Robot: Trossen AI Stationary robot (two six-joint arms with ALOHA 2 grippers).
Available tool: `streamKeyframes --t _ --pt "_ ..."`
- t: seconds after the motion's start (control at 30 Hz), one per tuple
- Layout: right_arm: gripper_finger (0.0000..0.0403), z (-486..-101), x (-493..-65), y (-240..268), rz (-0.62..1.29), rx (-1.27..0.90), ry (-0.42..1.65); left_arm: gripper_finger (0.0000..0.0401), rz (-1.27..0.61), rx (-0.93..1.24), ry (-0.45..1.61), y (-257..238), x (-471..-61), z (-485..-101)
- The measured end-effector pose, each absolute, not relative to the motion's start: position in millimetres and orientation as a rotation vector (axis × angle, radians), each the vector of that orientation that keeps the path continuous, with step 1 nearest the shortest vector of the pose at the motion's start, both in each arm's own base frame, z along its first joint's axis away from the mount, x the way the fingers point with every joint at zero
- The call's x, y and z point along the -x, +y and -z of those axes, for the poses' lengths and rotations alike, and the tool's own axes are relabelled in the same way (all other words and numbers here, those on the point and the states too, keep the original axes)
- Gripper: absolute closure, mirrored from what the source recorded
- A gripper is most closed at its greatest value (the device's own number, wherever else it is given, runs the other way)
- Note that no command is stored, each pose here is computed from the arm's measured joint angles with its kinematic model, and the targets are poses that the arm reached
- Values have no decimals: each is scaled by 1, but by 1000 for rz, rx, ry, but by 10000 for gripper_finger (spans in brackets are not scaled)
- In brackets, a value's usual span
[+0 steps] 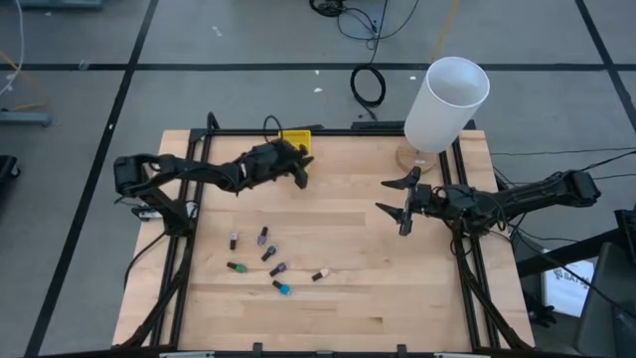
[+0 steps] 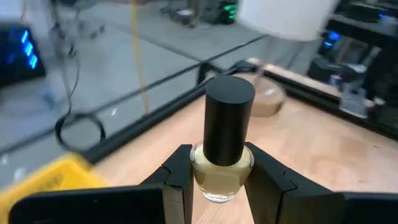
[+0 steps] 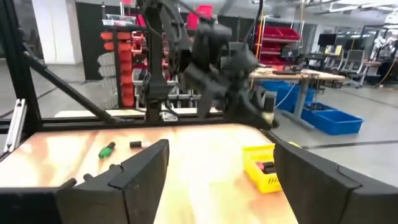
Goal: Pick & Place Nail Polish
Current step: Put the yellow nail polish bottle into the yellow bin, then put the pink nail polish bottle into the yellow bin
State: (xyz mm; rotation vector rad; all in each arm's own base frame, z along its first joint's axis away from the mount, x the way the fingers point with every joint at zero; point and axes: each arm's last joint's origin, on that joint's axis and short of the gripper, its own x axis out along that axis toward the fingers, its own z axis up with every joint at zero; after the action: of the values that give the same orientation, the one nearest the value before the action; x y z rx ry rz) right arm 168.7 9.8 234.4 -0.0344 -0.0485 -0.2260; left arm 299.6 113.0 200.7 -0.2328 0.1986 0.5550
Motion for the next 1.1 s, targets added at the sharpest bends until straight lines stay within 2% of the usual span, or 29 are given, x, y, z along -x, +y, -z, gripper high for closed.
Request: streamKeyframes --t 0.2,0.6,0.87,1.1 --pt "129 -237 -167 7 245 45 -66 307 -752 454 286 139 -277 -161" --pt "129 -236 -167 7 243 31 -60 304 -816 589 301 149 -275 -142" --pt "129 -235 -167 7 242 34 -45 153 -814 582 297 150 -275 -143" --pt "129 -228 -171 9 197 31 6 85 -808 581 296 149 -276 -143"
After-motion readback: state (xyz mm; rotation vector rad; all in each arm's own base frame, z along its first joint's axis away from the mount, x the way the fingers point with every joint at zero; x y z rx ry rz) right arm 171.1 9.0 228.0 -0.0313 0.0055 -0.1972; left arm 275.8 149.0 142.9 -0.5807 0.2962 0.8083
